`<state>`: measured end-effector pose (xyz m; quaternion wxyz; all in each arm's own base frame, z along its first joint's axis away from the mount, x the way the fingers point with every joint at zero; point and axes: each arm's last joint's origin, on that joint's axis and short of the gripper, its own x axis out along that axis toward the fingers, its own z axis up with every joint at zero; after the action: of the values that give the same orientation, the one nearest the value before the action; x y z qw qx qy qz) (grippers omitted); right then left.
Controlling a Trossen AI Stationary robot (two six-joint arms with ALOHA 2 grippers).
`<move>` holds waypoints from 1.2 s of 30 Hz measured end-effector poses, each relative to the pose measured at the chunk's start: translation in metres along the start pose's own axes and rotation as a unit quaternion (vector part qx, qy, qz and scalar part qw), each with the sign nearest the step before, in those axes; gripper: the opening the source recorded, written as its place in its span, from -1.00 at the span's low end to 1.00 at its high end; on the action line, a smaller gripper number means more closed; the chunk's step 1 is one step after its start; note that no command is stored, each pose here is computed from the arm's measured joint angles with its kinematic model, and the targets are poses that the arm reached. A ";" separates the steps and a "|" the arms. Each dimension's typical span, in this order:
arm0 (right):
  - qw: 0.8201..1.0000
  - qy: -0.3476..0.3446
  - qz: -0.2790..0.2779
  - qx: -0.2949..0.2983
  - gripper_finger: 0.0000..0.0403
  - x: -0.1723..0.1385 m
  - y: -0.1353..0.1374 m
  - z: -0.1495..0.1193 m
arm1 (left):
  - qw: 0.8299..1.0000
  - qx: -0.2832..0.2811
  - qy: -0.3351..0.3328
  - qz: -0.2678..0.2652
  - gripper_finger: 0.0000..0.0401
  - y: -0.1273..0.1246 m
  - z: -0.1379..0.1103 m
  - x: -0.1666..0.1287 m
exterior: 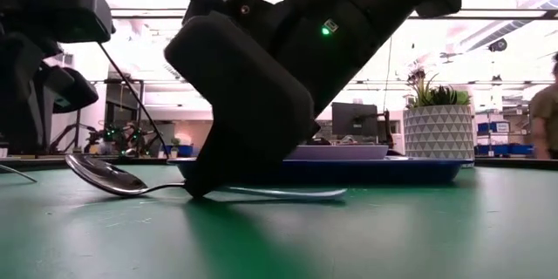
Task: Pick and place plate/cup/fork/spoon on tray
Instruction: Put the blue spoon on the blue tray to the right of the white plate
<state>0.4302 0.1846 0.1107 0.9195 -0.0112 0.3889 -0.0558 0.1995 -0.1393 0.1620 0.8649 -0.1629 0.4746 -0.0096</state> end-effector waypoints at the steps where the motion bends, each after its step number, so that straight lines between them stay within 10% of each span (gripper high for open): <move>1: 1.000 0.002 0.002 -0.003 -0.95 -0.002 0.000 0.001 | 1.000 0.004 -0.001 -0.001 -1.00 0.000 0.000 -0.002; 16: 0.994 0.057 0.071 -0.065 -0.96 -0.107 -0.035 0.049 | 0.987 0.113 -0.110 -0.012 -1.00 0.001 0.016 -0.043; 25: 0.996 0.017 0.025 -0.088 -0.96 -0.173 -0.130 0.084 | 0.946 0.198 -0.226 0.119 -1.00 0.011 0.028 -0.066; 36: 0.996 0.028 -0.002 -0.089 -0.96 -0.162 -0.277 0.060 | 0.916 0.163 -0.284 0.233 -1.00 0.025 0.040 -0.071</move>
<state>0.3354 -0.0741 0.2860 0.9033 -0.0923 0.4182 -0.0233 0.1903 -0.0925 0.2328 0.9557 0.0998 0.2250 0.1616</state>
